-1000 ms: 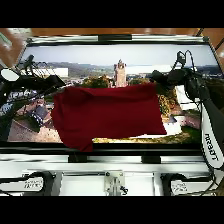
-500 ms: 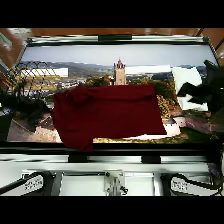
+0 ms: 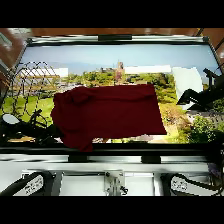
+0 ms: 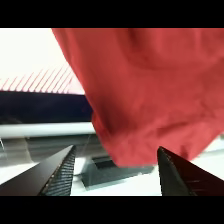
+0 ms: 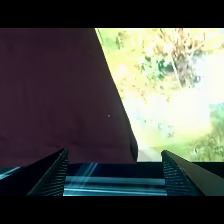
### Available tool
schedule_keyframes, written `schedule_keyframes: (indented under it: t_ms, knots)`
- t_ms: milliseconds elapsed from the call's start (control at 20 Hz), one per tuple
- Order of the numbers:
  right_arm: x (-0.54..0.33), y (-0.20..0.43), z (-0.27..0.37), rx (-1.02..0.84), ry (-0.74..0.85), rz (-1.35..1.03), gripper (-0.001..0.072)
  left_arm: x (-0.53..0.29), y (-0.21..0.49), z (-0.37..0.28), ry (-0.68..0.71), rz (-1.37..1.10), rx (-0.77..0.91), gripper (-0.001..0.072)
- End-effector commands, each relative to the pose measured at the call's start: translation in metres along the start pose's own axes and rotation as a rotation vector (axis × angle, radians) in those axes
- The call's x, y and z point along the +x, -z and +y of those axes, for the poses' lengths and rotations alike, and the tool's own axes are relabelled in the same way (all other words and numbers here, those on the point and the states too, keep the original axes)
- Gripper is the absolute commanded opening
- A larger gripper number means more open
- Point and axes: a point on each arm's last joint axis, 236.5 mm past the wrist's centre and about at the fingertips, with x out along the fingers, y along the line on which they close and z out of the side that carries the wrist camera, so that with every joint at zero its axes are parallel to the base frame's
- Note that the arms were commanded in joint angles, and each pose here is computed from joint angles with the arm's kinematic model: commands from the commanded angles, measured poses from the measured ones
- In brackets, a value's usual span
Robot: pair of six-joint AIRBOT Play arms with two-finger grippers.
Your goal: Fold the shirts.
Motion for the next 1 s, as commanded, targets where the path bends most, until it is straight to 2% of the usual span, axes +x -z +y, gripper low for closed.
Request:
schedule_keyframes:
  t_ms: [0, 50, 200, 250, 700, 950]
  knots:
    - [0.001, -0.004, 0.003, -0.006, -0.004, -0.015, 0.0681, 0.021, -0.004, -0.001, -0.014, 0.003, 0.023, 0.0584]
    - [0.001, -0.003, 0.002, -0.006, 0.000, -0.013, 0.0681, 0.026, -0.006, -0.002, -0.022, 0.003, 0.023, 0.0529]
    - [0.007, 0.008, -0.012, 0.000, 0.047, 0.039, 0.0681, 0.028, -0.016, -0.003, -0.031, -0.037, -0.003, 0.0138]
    - [0.015, 0.017, -0.019, 0.008, 0.065, 0.076, 0.0681, 0.026, -0.017, -0.004, -0.030, -0.040, 0.000, 0.0036]
    - [0.131, 0.111, -0.021, 0.157, -0.049, 0.332, 0.0681, 0.008, -0.020, -0.018, -0.016, -0.074, 0.053, 0.0036]
    - [0.159, 0.103, -0.004, 0.127, -0.044, 0.312, 0.0679, -0.006, -0.022, -0.027, -0.010, -0.129, 0.086, 0.0036]
